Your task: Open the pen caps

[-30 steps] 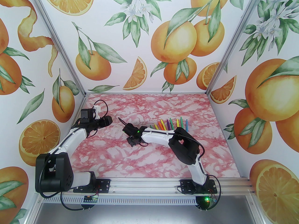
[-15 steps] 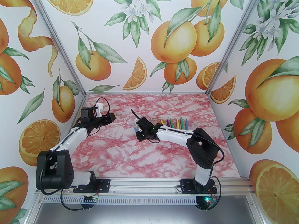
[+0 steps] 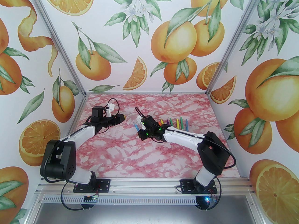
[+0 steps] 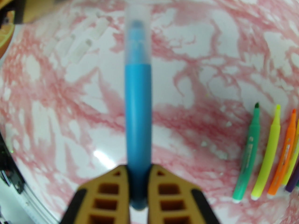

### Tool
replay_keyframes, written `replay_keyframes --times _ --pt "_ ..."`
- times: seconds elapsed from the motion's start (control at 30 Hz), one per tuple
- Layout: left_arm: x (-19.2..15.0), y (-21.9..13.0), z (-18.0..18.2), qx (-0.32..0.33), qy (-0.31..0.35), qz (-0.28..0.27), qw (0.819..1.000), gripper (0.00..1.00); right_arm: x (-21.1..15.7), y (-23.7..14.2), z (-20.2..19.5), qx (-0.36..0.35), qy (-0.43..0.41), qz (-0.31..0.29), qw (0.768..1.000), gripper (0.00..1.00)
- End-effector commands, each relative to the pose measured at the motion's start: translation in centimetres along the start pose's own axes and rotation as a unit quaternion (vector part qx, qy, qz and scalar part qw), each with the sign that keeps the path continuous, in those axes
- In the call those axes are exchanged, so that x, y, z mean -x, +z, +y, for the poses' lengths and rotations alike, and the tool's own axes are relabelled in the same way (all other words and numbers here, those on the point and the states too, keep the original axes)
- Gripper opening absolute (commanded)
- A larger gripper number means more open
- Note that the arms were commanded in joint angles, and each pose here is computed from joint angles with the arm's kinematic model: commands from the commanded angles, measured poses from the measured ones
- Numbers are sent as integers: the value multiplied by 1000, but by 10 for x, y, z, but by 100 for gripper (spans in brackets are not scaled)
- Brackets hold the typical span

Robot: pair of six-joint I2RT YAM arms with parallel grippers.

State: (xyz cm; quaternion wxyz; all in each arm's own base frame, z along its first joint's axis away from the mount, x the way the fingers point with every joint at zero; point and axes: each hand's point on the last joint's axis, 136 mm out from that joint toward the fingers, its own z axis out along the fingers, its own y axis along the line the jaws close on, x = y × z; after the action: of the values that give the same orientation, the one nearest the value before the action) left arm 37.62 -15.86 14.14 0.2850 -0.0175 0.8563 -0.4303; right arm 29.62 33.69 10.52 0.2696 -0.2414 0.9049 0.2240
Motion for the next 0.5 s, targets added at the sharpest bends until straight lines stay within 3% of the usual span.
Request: replay_keyframes --times 0.0,0.47 --pt "20 1 -22 -37 20 -20 999 68 10 -12 6 19 -11 -27 999 4" --pt "6 30 -45 -75 28 16 997 65 16 -20 14 38 -23 -43 998 4"
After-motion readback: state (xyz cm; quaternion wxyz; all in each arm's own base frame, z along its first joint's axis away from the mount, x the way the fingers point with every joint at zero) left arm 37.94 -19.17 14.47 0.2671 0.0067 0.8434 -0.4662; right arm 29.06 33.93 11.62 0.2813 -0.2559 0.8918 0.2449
